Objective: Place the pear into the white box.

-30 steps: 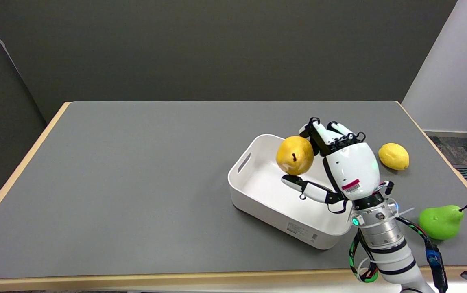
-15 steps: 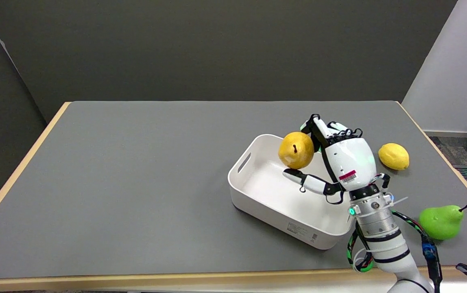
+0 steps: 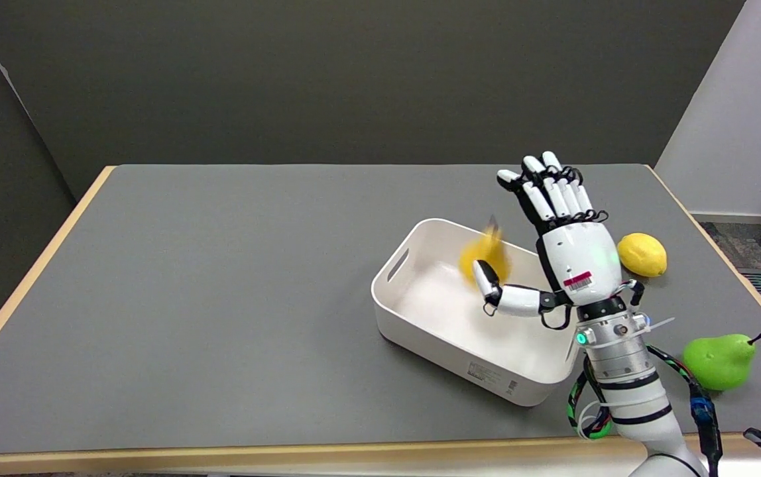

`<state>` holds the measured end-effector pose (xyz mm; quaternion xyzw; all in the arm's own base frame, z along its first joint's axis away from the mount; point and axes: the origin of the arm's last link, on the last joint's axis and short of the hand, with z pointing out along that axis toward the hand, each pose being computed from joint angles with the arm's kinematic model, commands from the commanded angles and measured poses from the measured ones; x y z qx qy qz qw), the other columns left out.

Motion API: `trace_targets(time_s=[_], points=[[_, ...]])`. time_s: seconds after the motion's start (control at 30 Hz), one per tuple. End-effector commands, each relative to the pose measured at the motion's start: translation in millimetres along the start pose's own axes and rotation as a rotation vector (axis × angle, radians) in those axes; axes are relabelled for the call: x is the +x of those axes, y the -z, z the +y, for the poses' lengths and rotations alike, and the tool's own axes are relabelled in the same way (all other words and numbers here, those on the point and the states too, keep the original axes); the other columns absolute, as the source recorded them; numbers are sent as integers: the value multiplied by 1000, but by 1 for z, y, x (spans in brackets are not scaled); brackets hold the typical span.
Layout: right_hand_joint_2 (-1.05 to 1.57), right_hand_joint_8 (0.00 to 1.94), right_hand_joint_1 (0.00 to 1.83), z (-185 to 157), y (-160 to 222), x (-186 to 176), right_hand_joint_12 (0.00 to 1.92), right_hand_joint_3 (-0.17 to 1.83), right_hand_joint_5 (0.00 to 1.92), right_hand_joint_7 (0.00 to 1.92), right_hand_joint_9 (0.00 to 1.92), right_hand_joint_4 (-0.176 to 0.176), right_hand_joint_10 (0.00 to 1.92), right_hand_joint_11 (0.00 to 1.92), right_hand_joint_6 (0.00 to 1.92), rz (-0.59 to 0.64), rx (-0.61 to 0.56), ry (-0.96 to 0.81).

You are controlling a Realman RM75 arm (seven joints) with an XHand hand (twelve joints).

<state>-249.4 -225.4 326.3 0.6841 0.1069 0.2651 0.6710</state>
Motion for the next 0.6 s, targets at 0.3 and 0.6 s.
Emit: trace_targets(time_s=[0.3,0.6], points=[[541,31,445,-14,6,21,526,804,126,-1,-1,61,-1,-1,326,95,43,-158],[581,258,430,-53,11,63,878,871,168,141,-1,36,535,-1,376,323,256,-349]])
